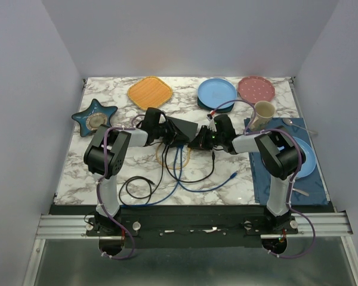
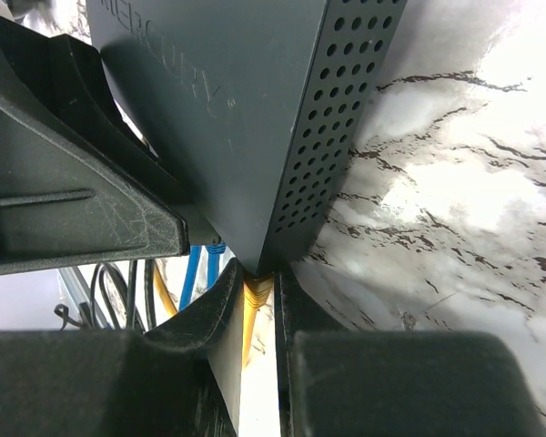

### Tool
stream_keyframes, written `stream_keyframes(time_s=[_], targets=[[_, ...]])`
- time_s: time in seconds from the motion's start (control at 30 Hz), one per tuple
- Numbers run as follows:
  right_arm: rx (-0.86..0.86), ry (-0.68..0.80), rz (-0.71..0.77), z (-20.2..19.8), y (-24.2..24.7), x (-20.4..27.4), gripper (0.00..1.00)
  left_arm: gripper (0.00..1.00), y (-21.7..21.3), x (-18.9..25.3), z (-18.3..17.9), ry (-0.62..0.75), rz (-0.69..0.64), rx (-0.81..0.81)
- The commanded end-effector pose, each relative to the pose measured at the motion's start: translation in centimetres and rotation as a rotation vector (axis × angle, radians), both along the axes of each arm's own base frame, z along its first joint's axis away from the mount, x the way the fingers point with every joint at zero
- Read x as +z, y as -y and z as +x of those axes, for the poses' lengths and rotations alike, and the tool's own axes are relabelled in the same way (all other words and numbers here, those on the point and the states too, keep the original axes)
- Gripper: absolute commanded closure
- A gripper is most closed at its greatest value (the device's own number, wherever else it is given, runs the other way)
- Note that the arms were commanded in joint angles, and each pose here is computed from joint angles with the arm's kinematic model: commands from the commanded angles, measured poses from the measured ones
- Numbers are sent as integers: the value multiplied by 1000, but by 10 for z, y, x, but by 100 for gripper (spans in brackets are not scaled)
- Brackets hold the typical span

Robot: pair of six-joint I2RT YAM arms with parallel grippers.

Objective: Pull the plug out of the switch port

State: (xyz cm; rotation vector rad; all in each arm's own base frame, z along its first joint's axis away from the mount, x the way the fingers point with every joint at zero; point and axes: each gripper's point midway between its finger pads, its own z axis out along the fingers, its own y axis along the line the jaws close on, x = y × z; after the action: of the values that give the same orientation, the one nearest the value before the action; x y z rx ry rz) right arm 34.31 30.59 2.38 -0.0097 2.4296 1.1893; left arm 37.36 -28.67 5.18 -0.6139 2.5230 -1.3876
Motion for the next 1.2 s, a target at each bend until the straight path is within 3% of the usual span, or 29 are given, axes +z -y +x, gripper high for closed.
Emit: stream_keyframes(time_s=[0.0,0.33,0.4,0.43,0.53,0.63,0.7,1.0,1.17], targets=[[299,-294,17,-109,-15,-25,99,54,-20,-15,52,104,95,165],[327,-290,-24,-113,-13,-22,98,54,-27,0,58,141,115,168],[296,-265,-50,-107,-10,-21,89,54,-27,7,58,157,108,163],[280,-262,-54,-106,-10,-19,74,54,-27,8,56,159,109,160],[238,-222,-66,-95,-9,-9,48,54,-28,20,50,186,109,141],[202,-178,-92,-84,-8,3,32,53,-29,33,43,213,103,126],[168,-170,-140,-80,-2,3,28,53,-30,46,39,244,101,116],[-53,-70,-250,-38,43,26,29,51,-46,87,33,353,189,112],[-56,-120,-91,-22,33,34,43,51,-46,80,49,352,241,105]])
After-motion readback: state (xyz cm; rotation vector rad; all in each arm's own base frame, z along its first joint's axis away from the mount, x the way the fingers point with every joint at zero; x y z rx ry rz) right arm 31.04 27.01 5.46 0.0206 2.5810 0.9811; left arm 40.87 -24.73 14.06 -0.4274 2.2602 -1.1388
